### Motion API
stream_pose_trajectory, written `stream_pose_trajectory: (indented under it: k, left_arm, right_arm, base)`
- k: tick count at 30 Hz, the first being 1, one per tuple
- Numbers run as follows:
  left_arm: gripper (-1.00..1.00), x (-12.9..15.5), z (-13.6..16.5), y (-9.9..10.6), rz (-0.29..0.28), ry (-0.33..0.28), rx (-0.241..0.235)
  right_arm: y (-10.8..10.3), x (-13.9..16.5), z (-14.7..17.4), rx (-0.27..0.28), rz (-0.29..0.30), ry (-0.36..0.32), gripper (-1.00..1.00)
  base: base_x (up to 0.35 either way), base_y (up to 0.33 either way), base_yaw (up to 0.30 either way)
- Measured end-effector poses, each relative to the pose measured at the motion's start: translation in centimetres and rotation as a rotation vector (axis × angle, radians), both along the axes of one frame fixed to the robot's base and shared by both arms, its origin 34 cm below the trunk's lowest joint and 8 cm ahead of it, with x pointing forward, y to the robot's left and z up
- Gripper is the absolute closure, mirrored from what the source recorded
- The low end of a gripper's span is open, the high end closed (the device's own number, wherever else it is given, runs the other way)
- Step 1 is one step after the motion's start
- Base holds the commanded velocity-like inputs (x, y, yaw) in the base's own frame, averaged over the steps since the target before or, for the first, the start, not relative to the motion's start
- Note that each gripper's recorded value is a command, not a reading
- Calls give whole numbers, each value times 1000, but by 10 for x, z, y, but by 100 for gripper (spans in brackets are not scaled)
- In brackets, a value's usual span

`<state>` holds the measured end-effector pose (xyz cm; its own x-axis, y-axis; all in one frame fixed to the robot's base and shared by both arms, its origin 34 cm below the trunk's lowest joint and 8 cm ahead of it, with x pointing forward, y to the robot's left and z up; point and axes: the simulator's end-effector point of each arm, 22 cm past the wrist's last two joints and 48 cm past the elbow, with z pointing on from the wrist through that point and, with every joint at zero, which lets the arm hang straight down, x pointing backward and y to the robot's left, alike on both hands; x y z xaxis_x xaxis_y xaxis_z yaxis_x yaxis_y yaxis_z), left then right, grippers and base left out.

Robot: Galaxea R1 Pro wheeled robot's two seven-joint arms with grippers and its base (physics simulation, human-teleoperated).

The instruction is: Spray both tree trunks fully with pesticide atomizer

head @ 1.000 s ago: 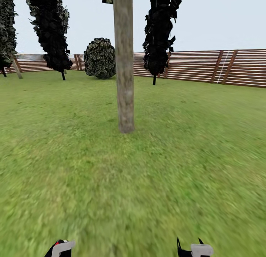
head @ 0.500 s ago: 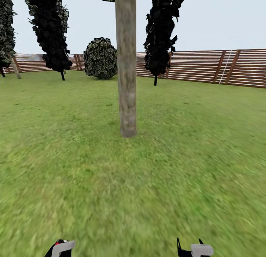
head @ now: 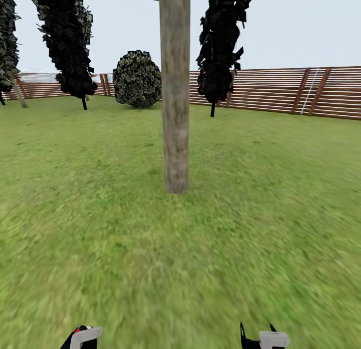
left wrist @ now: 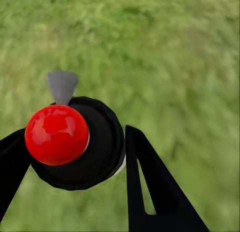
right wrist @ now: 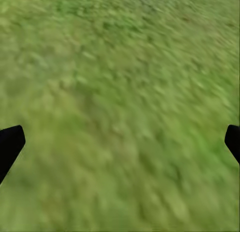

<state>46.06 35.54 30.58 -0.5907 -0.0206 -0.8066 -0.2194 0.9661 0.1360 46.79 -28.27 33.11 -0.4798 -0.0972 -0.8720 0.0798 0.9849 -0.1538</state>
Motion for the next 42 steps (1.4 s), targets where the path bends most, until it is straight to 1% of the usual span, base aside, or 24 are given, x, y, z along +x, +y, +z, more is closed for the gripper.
stream_pose_trajectory:
  k: [23,32,42]
  left_arm:
    - [100,0,0,0,0,1,0]
    - [100,0,0,0,1,1,0]
    - [100,0,0,0,0,1,0]
  right_arm:
    - [1,0,0,0,1,0,-100]
    - [1,-1,-1,0,2,3,-100]
    - [4,-1,-1,5,2,3,-100]
  base:
    - [338,82,0]
    - [338,71,-177]
    - [338,54,-14]
